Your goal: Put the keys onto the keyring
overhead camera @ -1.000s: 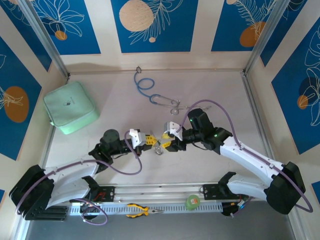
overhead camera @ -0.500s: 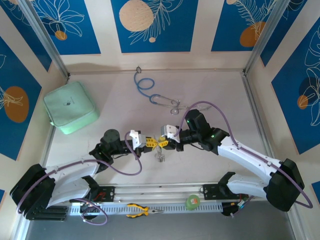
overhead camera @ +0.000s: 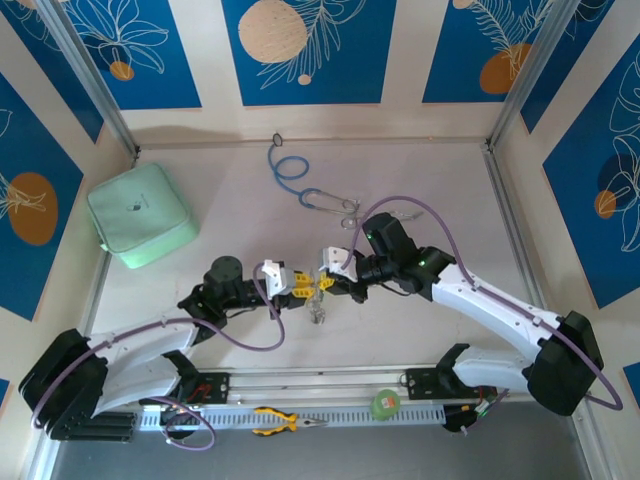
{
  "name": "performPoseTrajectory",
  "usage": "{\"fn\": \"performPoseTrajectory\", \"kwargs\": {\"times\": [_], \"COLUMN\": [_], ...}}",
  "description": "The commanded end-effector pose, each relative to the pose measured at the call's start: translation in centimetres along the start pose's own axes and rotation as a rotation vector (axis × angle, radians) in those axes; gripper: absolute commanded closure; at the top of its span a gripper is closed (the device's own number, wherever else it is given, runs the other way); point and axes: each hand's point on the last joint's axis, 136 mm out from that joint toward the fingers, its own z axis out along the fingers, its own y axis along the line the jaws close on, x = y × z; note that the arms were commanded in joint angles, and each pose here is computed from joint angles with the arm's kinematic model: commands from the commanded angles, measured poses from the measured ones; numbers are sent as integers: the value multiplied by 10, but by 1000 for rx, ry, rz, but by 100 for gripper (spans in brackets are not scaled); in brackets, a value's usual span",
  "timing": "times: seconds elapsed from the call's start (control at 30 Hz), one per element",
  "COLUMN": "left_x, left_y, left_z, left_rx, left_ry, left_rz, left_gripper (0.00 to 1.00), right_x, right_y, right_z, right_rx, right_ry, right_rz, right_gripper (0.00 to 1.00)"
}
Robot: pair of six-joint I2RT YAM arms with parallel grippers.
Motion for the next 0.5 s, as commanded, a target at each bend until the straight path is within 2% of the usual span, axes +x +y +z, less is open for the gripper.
{"fn": "performPoseTrajectory", "kwargs": {"times": [0.0, 0.2, 0.47], "left_x": [9, 8, -3], "left_y": [-2, 4, 7], "left_z": [0, 0, 1], "left_rx": [19, -9, -25], "left_ry": [111, 124, 75], "left_rz": [88, 108, 101], "left_gripper": [81, 85, 85], "right_x": [7, 8, -16], "right_y": [0, -6, 0], "right_z": [-6, -5, 3], "right_rx": [-5, -8, -44], "right_ry": [120, 258, 216], "right_rz": [-57, -119, -152], "right_gripper": [100, 100, 100]}}
